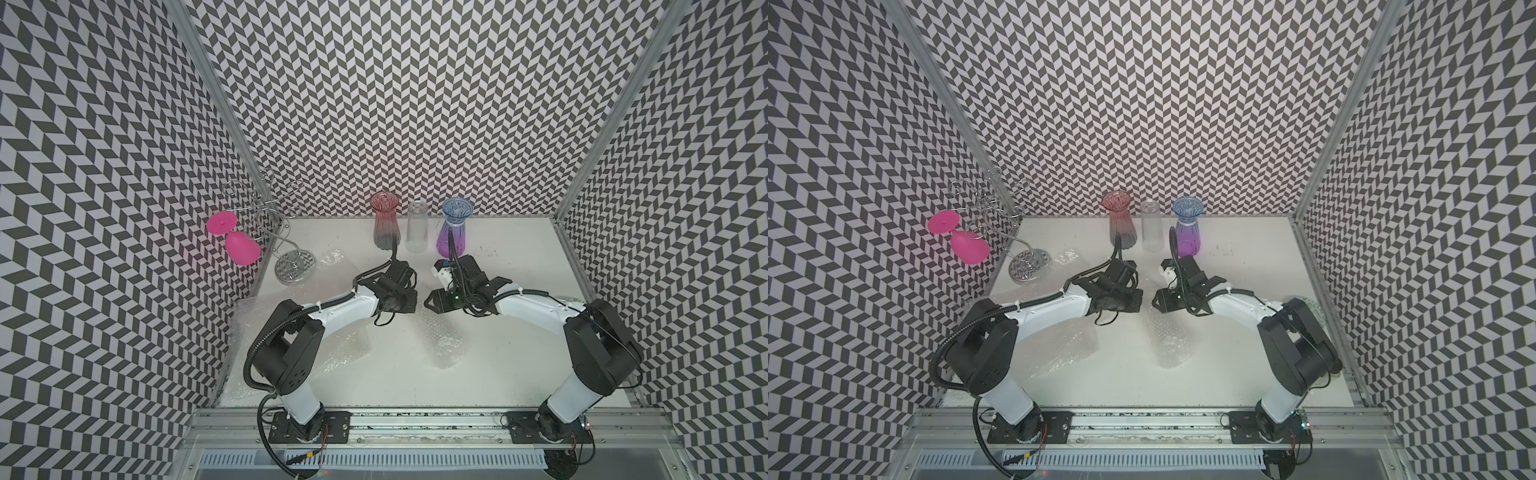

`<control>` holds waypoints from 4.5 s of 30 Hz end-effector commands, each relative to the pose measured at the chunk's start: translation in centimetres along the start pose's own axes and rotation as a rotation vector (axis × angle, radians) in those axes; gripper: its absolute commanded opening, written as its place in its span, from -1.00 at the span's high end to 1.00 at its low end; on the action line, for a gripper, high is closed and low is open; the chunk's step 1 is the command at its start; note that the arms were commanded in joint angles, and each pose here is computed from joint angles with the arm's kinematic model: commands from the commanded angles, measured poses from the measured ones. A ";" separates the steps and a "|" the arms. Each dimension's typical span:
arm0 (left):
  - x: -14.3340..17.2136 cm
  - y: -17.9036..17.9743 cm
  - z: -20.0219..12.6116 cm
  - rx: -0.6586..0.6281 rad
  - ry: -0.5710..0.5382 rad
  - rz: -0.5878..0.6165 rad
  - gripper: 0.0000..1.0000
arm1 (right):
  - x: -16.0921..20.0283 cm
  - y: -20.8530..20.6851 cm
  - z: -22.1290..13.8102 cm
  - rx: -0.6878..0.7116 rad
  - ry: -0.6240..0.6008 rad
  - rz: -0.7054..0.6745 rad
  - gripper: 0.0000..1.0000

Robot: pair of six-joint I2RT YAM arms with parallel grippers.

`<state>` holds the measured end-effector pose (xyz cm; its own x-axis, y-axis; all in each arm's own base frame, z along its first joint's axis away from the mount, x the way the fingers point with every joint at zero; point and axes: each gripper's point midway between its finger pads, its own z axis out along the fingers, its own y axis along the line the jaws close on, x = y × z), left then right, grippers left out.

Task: Unwrap the vase from the bubble wrap
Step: Unwrap the bubble wrap at the center of the board.

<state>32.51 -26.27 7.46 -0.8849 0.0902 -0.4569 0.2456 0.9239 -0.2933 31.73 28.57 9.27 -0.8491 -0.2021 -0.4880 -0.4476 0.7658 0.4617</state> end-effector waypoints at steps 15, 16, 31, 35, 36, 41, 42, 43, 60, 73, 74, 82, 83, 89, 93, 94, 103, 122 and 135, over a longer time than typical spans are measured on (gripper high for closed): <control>0.2 2.4 -1.4 -0.021 -0.040 -0.044 1.00 | -0.9 -0.4 -2.3 0.075 -0.068 -0.087 1.00; 0.4 2.8 -1.6 -0.028 -0.042 -0.049 1.00 | -1.0 -0.7 -2.7 0.097 -0.077 -0.097 1.00; 2.2 5.7 -0.7 -0.039 -0.027 -0.146 1.00 | 1.0 -5.0 -6.4 0.373 -0.123 -0.159 1.00; 2.5 5.9 -0.7 -0.043 -0.024 -0.151 1.00 | 1.7 -6.1 -6.6 0.422 -0.116 -0.158 1.00; 2.6 5.9 -0.8 -0.044 -0.024 -0.151 1.00 | 1.9 -6.4 -6.5 0.429 -0.110 -0.156 1.00; 2.9 5.6 -1.2 -0.034 -0.022 -0.137 1.00 | 1.9 -6.0 -6.5 0.411 -0.110 -0.154 1.00; 2.8 5.0 -1.4 -0.023 -0.024 -0.120 1.00 | 1.6 -5.6 -6.7 0.396 -0.123 -0.157 1.00; 2.7 4.4 -1.5 -0.008 -0.024 -0.104 0.94 | 1.3 -5.2 -6.8 0.382 -0.134 -0.161 1.00; -2.9 -4.4 -1.9 0.005 -0.135 0.284 0.00 | 1.2 -1.6 -6.0 0.251 -0.127 -0.175 1.00; -4.5 -3.9 1.5 -0.080 -0.189 0.432 0.16 | 1.7 -1.9 -5.2 0.256 -0.092 -0.167 1.00; -4.5 -4.2 1.7 -0.072 -0.193 0.440 0.18 | 1.7 -1.9 -5.1 0.254 -0.090 -0.168 1.00; -5.3 -5.6 2.7 -0.066 -0.222 0.486 0.56 | 1.4 -1.9 -4.7 0.257 -0.080 -0.167 1.00; -5.4 -5.6 2.8 -0.069 -0.229 0.487 0.67 | 1.4 -2.0 -4.7 0.258 -0.078 -0.168 1.00; -6.3 -5.1 2.7 -0.098 -0.260 0.453 1.00 | 1.8 -2.5 -4.7 0.284 -0.067 -0.171 1.00; -7.3 -4.2 2.2 -0.123 -0.299 0.374 1.00 | 2.4 -3.0 -4.6 0.301 -0.048 -0.169 1.00; -7.7 -4.0 2.1 -0.116 -0.307 0.348 1.00 | 2.7 -3.2 -4.6 0.309 -0.039 -0.168 1.00; -9.8 -2.8 0.1 -0.017 -0.370 0.126 1.00 | 5.1 -4.9 -4.0 0.356 0.026 -0.161 1.00; -8.4 -1.5 -1.3 0.062 -0.363 -0.011 1.00 | 5.1 -5.1 -5.7 0.389 -0.007 -0.149 1.00; -3.7 -0.8 -2.3 0.139 -0.237 -0.032 1.00 | 0.6 -2.7 -9.7 0.425 -0.111 -0.189 -0.37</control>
<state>35.38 -26.60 10.44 -0.7685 -0.0271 -0.6393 0.2835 0.8813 -0.3782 29.52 19.59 12.13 -0.7563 -0.3294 -0.5653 -0.4044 0.9146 0.0081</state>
